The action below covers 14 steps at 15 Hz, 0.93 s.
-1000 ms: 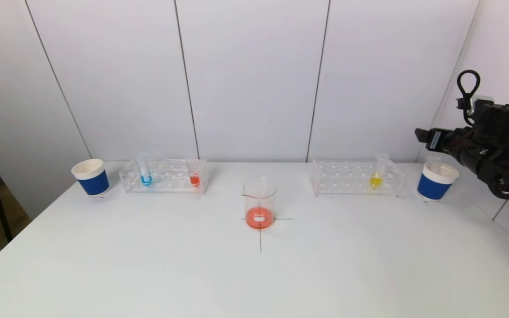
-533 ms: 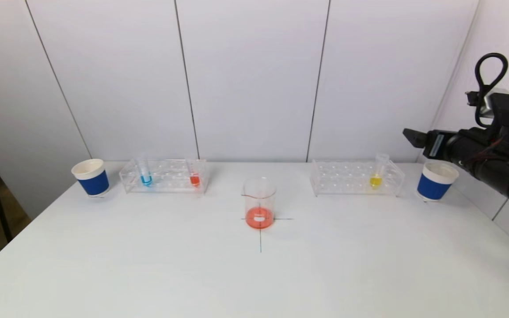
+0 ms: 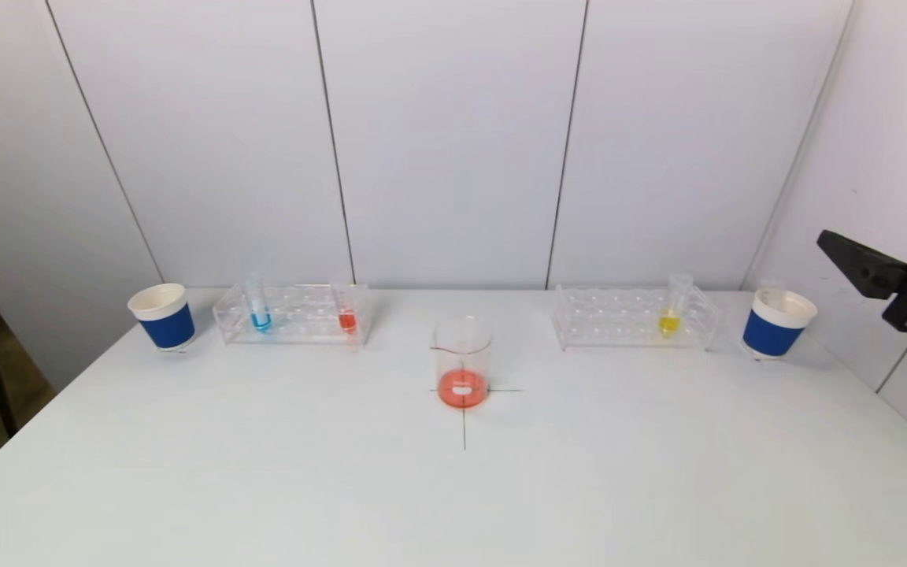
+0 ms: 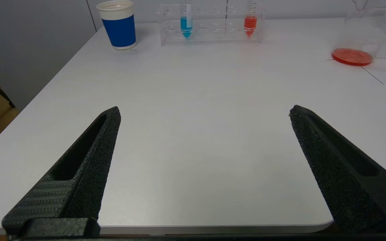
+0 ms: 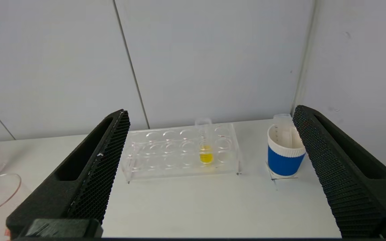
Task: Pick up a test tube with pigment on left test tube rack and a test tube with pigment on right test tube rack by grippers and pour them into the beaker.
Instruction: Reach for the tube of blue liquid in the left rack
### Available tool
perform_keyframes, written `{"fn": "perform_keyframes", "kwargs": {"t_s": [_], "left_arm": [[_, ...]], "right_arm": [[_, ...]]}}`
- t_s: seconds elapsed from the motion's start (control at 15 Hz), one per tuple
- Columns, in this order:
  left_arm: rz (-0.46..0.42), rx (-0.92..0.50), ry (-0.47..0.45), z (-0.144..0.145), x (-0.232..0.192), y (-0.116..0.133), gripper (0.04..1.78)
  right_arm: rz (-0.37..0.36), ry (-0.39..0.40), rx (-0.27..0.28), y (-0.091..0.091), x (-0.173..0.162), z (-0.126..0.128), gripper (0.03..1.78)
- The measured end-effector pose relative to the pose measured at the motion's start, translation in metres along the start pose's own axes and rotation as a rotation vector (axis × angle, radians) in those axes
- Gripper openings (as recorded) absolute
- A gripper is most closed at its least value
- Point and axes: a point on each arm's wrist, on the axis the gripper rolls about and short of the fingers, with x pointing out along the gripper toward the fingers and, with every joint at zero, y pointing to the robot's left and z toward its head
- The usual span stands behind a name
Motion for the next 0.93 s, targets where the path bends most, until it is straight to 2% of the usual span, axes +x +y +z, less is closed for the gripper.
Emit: {"fn": "perform_keyframes", "kwargs": {"t_s": [0.33, 0.93], "left_arm": [[-0.001, 0.0, 0.0, 0.0, 0.0, 0.0, 1.76], [0.0, 0.001, 0.0, 0.0, 0.0, 0.0, 1.76]], "right_arm": [[-0.017, -0.046, -0.001, -0.01, -0.063, -0.01, 1.77], [-0.018, 0.056, -0.029, -0.026, -0.166, -0.058, 1.77]]}}
